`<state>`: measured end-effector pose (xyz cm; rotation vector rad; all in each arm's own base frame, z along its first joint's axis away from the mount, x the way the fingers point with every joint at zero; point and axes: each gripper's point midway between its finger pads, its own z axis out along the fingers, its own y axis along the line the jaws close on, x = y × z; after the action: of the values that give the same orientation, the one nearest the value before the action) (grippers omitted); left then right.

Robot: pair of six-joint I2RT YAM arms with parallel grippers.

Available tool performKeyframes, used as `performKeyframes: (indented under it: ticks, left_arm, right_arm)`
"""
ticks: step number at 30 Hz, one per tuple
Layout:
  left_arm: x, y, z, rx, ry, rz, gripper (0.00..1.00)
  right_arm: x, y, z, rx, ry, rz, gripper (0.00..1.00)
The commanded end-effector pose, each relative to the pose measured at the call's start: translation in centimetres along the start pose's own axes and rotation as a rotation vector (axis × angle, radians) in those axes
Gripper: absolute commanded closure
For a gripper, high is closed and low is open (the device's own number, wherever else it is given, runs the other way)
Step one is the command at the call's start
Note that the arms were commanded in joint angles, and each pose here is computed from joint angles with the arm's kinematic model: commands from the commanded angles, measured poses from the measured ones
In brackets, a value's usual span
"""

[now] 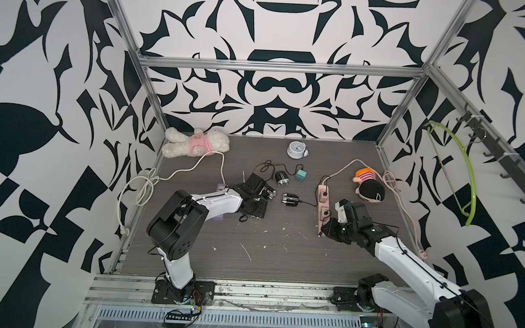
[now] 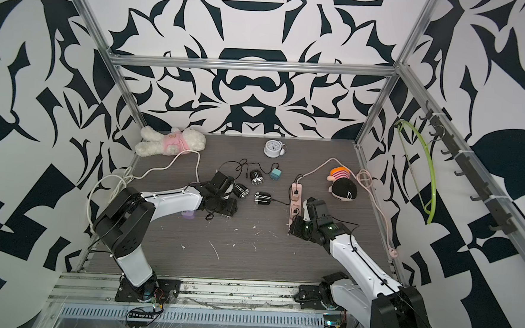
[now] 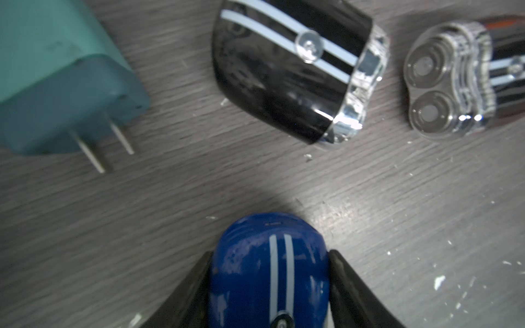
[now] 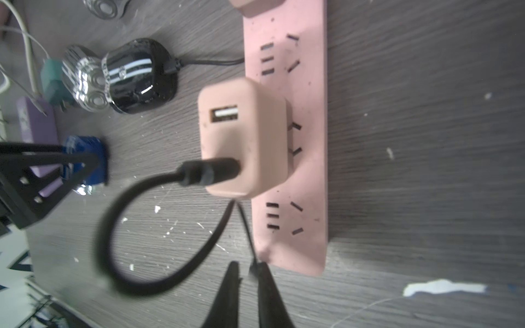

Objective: Unplug the electric shaver
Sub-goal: Place the charging cable at the center of the board, then remove the plug from the socket.

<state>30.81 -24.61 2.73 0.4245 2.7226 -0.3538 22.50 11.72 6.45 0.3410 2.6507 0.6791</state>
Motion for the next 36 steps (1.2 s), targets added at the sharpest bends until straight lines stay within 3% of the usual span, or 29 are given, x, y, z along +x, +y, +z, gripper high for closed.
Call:
performKeyframes:
  ticks: [1, 4, 10, 15, 21, 36]
  left_arm:
    - [2.3, 2.2, 0.3, -0.076, 0.072, -0.043, 0.27]
    - [1.4, 1.4, -0.3, -0.030, 0.041, -0.042, 0.19]
    - [-1.4, -1.6, -3.1, 0.132, -0.090, -0.028, 0.10]
    - [-3.0, -3.6, -5.1, 0.235, -0.164, -0.005, 0.09]
    - [-3.5, -5.5, -5.9, 0.350, -0.207, 0.019, 0.08]
    - [-3.7, -6.8, -5.5, 0.441, -0.214, 0.005, 0.06]
  right_arm:
    - [-1.5, 1.1, -1.2, -0.010, -0.055, -0.032, 0.71]
    - [-1.7, 1.0, -1.4, 0.001, -0.066, -0.038, 0.63]
    - [-3.2, 0.9, -2.5, 0.065, -0.116, -0.067, 0.58]
    - [-5.4, 1.1, -3.2, 0.124, -0.160, -0.104, 0.55]
    - [-7.0, 0.5, -1.9, 0.219, -0.132, -0.150, 0.52]
    - [-7.1, 1.2, 0.5, 0.247, -0.046, -0.193, 0.53]
